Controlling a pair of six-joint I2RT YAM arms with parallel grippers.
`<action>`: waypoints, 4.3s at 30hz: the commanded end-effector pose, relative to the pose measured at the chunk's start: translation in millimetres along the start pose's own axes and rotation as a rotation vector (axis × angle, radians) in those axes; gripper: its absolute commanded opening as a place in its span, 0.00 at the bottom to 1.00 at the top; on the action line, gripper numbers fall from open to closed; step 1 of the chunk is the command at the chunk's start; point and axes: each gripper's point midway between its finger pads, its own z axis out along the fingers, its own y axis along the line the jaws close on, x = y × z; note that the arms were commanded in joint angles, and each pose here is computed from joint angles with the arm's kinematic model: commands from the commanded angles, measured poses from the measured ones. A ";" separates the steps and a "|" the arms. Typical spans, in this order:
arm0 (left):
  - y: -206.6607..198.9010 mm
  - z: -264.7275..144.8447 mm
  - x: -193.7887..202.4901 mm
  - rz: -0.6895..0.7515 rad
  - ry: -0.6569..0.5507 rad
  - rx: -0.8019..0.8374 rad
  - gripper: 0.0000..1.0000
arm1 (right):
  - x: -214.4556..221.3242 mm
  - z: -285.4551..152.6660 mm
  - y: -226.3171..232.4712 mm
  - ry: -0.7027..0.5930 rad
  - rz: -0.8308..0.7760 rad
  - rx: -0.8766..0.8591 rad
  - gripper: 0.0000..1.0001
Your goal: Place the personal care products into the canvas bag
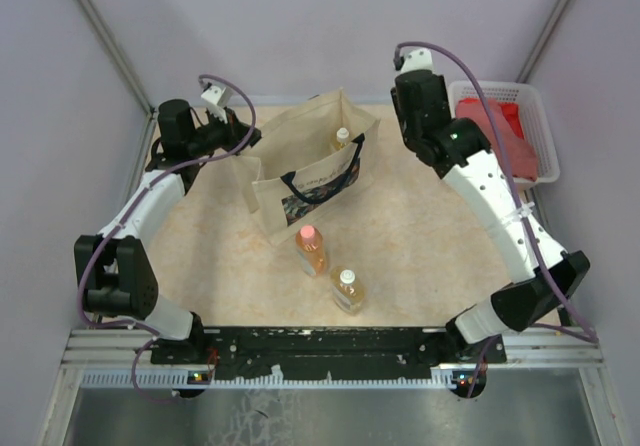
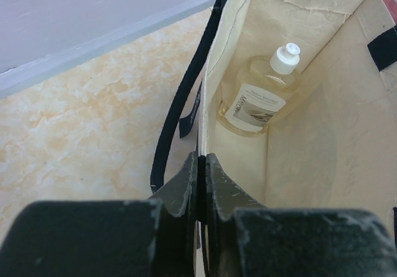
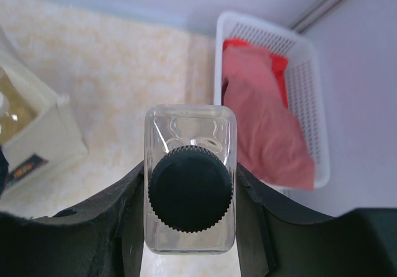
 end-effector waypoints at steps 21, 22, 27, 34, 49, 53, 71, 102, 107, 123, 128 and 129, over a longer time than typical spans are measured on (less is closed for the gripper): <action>-7.3 -13.1 -9.0 0.036 -0.025 -0.015 0.00 | -205.0 -81.7 126.0 -0.704 0.075 -0.642 0.00; -7.5 -13.6 -8.2 0.033 -0.023 -0.016 0.00 | -200.6 -79.3 132.5 -0.693 0.081 -0.661 0.00; -8.8 -14.8 -9.0 0.032 -0.024 -0.015 0.00 | -171.1 -51.8 173.9 -0.601 0.107 -0.744 0.00; -9.5 -15.2 -12.8 0.039 -0.027 -0.012 0.00 | -137.0 -26.3 213.6 -0.511 0.152 -0.820 0.00; -6.0 -14.3 -9.4 0.046 -0.011 -0.024 0.00 | -94.3 39.8 248.4 -0.414 0.141 -0.796 0.00; -4.9 -13.3 -8.6 0.042 -0.007 -0.026 0.00 | -87.9 61.3 244.5 -0.389 0.138 -0.767 0.00; -0.5 -8.9 -12.1 0.047 -0.016 -0.032 0.00 | -40.3 103.2 227.4 -0.227 0.059 -0.656 0.14; 6.5 -6.2 -8.5 0.024 -0.019 -0.065 0.00 | -48.7 -101.3 189.0 -0.304 -0.059 -0.802 0.99; 7.1 -5.6 -15.9 0.033 -0.035 -0.067 0.00 | 6.1 -124.7 193.4 -0.203 -0.113 -0.871 0.99; -1.7 -17.7 -15.0 0.048 -0.026 -0.067 0.00 | 90.4 -156.3 253.3 -0.113 -0.307 -1.120 0.99; -5.2 -22.2 -14.5 0.047 -0.033 -0.067 0.00 | 100.5 -161.6 267.0 -0.090 -0.340 -1.167 0.99; -5.5 -23.3 -14.6 0.047 -0.034 -0.069 0.00 | 102.5 -160.6 269.5 -0.080 -0.345 -1.169 0.99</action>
